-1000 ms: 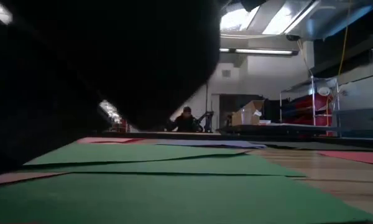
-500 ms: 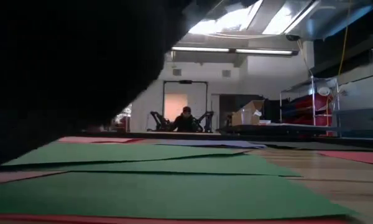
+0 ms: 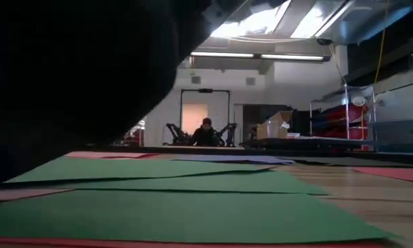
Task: Organize paper
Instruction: Stack the pink paper on top of the other pink papers on the table
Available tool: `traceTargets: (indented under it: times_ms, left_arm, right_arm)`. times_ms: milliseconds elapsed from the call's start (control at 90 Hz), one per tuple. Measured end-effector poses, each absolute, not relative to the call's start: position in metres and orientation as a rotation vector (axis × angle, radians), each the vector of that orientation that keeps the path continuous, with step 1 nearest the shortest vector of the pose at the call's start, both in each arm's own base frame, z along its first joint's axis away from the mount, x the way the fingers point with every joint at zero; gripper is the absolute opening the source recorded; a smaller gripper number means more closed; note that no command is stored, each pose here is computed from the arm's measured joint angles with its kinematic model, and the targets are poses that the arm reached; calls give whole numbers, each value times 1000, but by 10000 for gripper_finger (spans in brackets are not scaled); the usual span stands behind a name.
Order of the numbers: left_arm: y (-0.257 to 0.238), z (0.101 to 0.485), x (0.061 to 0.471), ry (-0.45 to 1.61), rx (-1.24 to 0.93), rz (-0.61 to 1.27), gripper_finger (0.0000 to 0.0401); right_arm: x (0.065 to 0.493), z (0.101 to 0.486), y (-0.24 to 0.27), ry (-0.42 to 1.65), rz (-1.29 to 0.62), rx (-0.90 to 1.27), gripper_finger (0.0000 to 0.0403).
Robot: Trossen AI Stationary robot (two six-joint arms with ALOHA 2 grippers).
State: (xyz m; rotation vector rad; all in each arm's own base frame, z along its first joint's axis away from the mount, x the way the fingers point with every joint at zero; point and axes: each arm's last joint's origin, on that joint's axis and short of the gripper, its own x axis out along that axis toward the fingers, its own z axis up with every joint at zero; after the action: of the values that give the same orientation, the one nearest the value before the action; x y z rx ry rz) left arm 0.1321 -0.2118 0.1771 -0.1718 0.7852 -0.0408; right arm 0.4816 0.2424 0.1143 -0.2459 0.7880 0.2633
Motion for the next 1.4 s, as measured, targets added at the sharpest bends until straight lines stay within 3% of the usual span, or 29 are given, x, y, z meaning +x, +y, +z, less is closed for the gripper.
traceTargets:
  times_ms: [111,389,956,1400]
  left_arm:
    - [-212,177,132,784,-181,-40,0]
    - [-213,178,133,776,-176,-52,0]
    - [-232,183,105,673,-219,-114,0]
    - [-240,184,81,611,-260,-133,0]
  right_arm:
    - [482,114,242,788,268,-252,5]
    - [482,118,245,777,270,-274,0]
    - [479,213,270,753,277,-310,0]
    - [476,227,271,725,274,-301,0]
